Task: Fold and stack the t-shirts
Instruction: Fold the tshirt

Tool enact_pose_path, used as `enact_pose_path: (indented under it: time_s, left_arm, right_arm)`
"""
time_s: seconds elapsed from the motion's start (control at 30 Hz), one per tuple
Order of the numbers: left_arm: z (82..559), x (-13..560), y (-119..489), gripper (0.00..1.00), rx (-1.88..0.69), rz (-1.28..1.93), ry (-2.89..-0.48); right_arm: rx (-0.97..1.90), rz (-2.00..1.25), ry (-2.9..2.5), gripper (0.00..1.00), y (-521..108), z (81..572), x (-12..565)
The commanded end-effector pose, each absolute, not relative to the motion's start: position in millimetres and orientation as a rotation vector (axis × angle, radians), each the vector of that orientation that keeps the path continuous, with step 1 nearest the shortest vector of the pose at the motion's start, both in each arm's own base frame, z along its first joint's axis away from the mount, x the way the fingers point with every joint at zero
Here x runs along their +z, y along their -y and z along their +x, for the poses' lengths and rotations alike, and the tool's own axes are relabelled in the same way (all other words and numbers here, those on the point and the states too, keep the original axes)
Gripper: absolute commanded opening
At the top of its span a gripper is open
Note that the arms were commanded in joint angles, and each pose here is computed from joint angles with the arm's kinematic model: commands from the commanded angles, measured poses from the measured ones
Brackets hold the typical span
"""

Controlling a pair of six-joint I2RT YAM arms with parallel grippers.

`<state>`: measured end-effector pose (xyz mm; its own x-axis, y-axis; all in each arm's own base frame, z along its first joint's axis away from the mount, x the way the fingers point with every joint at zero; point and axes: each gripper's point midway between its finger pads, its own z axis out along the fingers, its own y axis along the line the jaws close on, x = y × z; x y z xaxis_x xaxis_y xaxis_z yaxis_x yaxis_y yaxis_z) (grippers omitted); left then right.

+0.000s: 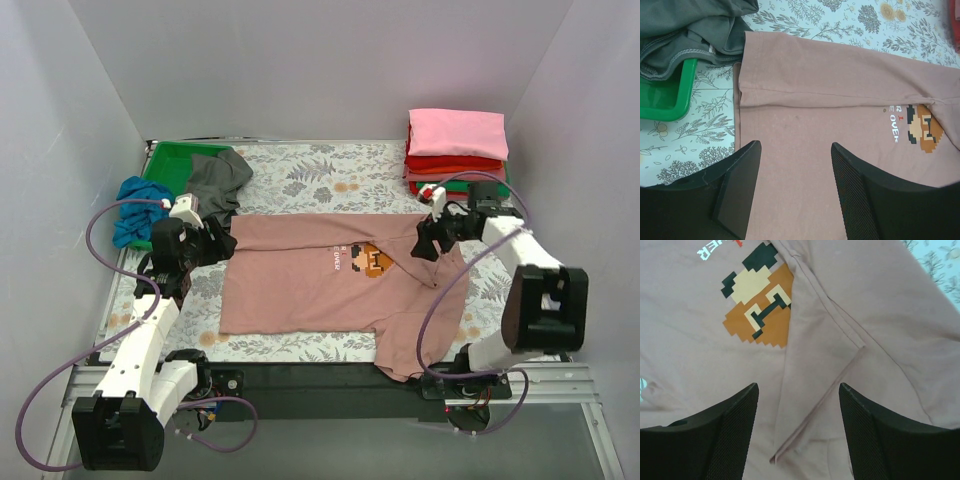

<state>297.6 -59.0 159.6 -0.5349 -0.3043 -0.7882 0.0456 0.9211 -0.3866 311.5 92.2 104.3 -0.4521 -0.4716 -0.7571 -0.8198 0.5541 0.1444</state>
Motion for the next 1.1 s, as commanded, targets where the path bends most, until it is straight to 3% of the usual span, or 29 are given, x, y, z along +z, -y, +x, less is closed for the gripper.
enact_pose_path:
  time_s: [0.0,0.23,0.67,0.77,0.87,0.9,0.97,1.07]
  left_arm:
    - [297.6,167.2,61.9,0.57,-0.469,-0.163,-2.062]
    - [297.4,166.6,64.4,0.57,-0.483,-0.152,-2.063]
    - [297.4,167.4,64.9,0.57,-0.487,-0.151,-2.061]
    - [297.1,167.2,64.9,0.57,-0.487,-0.151,-2.061]
    - [297.4,167.0,64.9,0.57,-0.487,-0.149,-2.060]
    - [297.0,167.2,65.2,0.57,-0.489,-0.150,-2.061]
    - [297.0,167.2,65.2,0.57,-0.489,-0.150,-2.061]
    - [297.3,167.1,65.2,0.57,-0.489,-0.150,-2.061]
  right_arm:
    - [0.737,-0.920,-2.246,0.72,-100.5,329.6,91.8]
    - [0.668,-0.923,-2.333,0.70,-102.1,366.1,72.9]
    - [0.655,-0.930,-2.438,0.60,-107.9,373.8,39.0]
    - [0.661,-0.937,-2.438,0.50,-108.7,372.7,37.9]
    - [0.678,-0.956,-2.424,0.27,-112.5,367.5,40.8]
    - [0.680,-0.967,-2.415,0.14,-114.5,366.3,42.0]
    - [0.682,-0.981,-2.389,0.01,-116.2,363.1,50.4]
    - [0.695,-0.993,-2.343,0.01,-118.9,356.5,65.0]
